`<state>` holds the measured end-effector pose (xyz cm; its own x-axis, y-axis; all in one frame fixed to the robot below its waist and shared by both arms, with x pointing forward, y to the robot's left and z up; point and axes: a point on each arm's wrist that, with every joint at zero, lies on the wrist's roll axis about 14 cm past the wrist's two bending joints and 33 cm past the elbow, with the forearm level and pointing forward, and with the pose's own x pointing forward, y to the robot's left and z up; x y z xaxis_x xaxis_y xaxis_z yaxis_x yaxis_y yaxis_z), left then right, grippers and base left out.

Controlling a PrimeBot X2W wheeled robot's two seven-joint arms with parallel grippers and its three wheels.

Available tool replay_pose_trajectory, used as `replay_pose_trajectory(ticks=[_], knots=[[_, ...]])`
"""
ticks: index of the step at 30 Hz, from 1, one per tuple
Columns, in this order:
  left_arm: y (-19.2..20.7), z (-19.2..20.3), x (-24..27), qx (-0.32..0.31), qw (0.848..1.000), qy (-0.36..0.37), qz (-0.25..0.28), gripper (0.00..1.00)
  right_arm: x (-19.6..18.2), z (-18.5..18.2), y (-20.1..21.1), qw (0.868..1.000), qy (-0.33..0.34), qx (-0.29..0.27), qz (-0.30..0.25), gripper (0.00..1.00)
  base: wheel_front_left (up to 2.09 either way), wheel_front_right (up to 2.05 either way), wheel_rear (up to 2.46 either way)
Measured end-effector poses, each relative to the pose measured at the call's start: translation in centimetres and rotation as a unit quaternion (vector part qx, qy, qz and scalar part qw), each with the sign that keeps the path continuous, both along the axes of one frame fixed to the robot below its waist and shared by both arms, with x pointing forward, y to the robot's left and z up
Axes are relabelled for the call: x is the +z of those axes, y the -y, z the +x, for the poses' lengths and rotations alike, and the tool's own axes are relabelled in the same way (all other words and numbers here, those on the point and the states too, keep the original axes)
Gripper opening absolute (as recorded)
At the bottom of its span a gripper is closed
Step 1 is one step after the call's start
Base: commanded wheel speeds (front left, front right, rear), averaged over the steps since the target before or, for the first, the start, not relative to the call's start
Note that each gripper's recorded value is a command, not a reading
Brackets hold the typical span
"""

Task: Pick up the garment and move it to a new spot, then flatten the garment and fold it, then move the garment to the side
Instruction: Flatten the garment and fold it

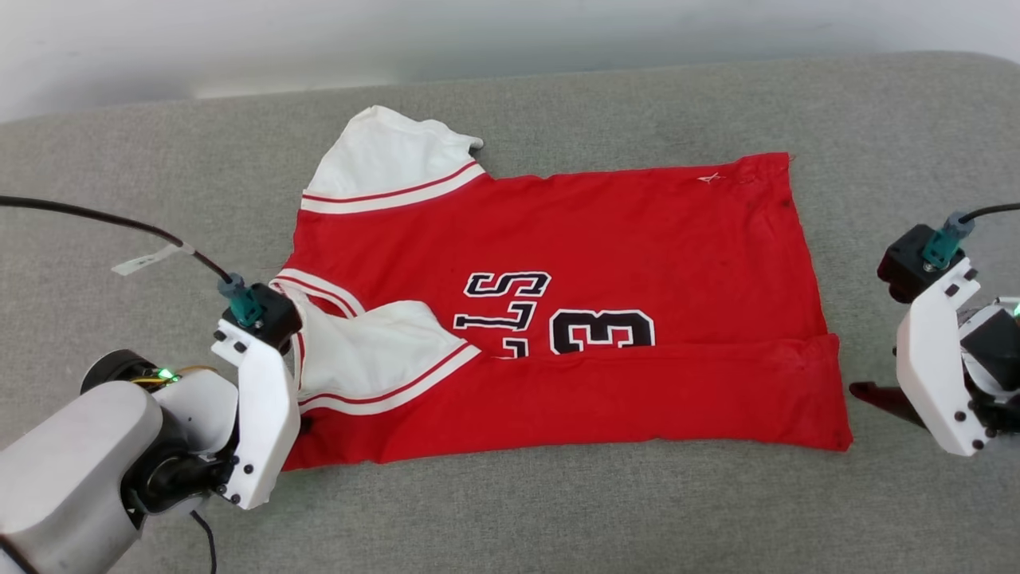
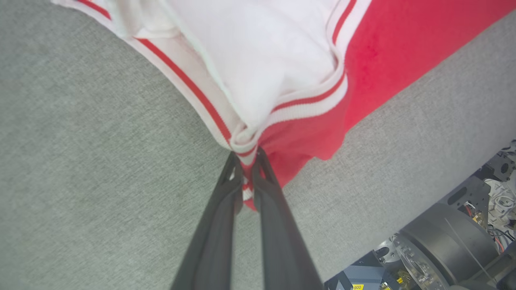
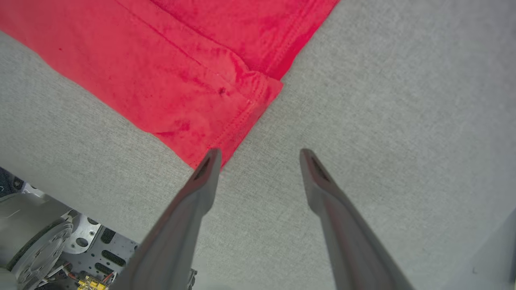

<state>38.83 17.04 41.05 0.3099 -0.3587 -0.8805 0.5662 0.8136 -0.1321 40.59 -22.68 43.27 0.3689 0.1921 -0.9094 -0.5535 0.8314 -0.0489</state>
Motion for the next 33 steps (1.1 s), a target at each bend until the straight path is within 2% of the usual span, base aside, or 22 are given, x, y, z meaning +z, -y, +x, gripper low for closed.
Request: replay_pose_trajectory(ticks=[7, 14, 15, 16, 22, 27, 29, 33], knots=[[0.1, 0.1, -0.7, -0.002, 1.000, -0.002, -0.001, 0.00, -5.8, -2.0, -2.1, 0.997, -0.072, -0.021, 0.036, 1.00, 0.00, 0.00, 0.00], [0.1, 0.3, -1.3, 0.002, 1.000, -0.004, -0.005, 0.00, -7.8, -2.0, -3.1, 0.995, -0.066, -0.040, 0.060, 1.00, 0.00, 0.00, 0.00], [0.1, 0.2, -1.3, 0.003, 1.000, -0.005, -0.004, 0.00, -7.8, -2.0, -3.2, 0.995, -0.060, -0.042, 0.064, 0.09, 0.00, 0.00, 0.00], [0.0, 0.0, -1.4, 0.004, 1.000, -0.005, -0.004, 0.00, -7.6, -1.9, -3.4, 0.996, -0.053, -0.041, 0.067, 0.00, 0.00, 0.00, 0.00], [-0.7, -1.0, -0.4, 0.022, 1.000, 0.005, -0.010, 0.00, -5.1, -1.5, -3.8, 0.995, 0.004, -0.035, 0.088, 0.00, 0.00, 0.00, 0.00], [-0.6, -2.6, 1.0, 0.021, 0.999, 0.016, -0.020, 0.00, -1.7, -1.8, -2.4, 0.993, 0.050, -0.036, 0.097, 0.00, 0.00, 0.00, 0.00], [-0.7, -4.0, 1.7, 0.020, 0.999, 0.020, -0.022, 0.00, -0.3, -3.4, -1.3, 0.993, 0.056, -0.036, 0.101, 0.00, 0.00, 0.00, 0.00], [-0.5, -5.8, 1.5, 0.020, 0.999, 0.007, -0.029, 0.00, -0.3, -5.2, -0.3, 0.994, 0.041, -0.037, 0.095, 0.00, 0.00, 0.00, 0.00]])
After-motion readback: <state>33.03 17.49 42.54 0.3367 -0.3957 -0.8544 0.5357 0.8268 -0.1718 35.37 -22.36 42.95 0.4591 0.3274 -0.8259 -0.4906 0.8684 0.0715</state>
